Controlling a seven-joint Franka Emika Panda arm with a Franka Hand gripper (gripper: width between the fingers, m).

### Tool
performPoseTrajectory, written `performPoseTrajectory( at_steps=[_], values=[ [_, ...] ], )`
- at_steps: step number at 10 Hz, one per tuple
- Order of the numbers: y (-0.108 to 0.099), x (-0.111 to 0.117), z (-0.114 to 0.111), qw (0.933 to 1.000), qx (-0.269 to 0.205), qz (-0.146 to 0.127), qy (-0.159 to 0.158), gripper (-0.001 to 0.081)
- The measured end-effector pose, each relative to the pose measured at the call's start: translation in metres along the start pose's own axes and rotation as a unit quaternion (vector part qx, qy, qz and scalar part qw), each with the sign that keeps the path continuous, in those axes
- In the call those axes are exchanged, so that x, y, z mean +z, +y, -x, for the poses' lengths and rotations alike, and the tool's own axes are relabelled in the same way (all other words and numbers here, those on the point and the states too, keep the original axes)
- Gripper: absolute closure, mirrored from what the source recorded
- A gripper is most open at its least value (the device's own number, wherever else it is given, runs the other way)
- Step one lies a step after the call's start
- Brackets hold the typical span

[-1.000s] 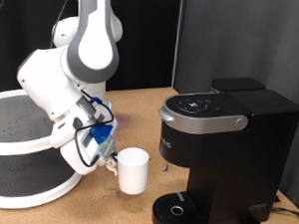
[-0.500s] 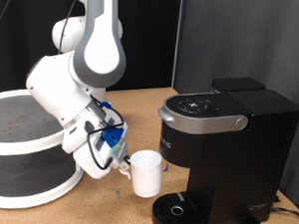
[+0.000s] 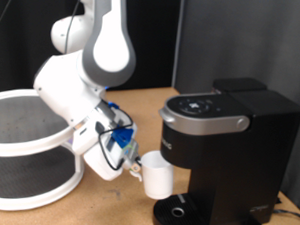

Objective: Make a cup of coffee with the keurig machine

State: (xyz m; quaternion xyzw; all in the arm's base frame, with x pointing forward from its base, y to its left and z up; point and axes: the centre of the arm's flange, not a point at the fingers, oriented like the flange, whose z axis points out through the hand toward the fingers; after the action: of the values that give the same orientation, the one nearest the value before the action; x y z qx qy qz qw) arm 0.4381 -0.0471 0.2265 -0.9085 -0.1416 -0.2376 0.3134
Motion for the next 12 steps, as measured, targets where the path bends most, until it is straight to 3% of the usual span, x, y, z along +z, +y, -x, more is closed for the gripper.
performPoseTrajectory(
  at_steps=[4,12],
  values=[
    [-0.003,0.024,-0.005,1.0000,-0.004,0.004,-0.008,0.0735],
    [-0.002,0.069,0.011,0.9998,-0.012,0.007,-0.017,0.0735]
  ],
)
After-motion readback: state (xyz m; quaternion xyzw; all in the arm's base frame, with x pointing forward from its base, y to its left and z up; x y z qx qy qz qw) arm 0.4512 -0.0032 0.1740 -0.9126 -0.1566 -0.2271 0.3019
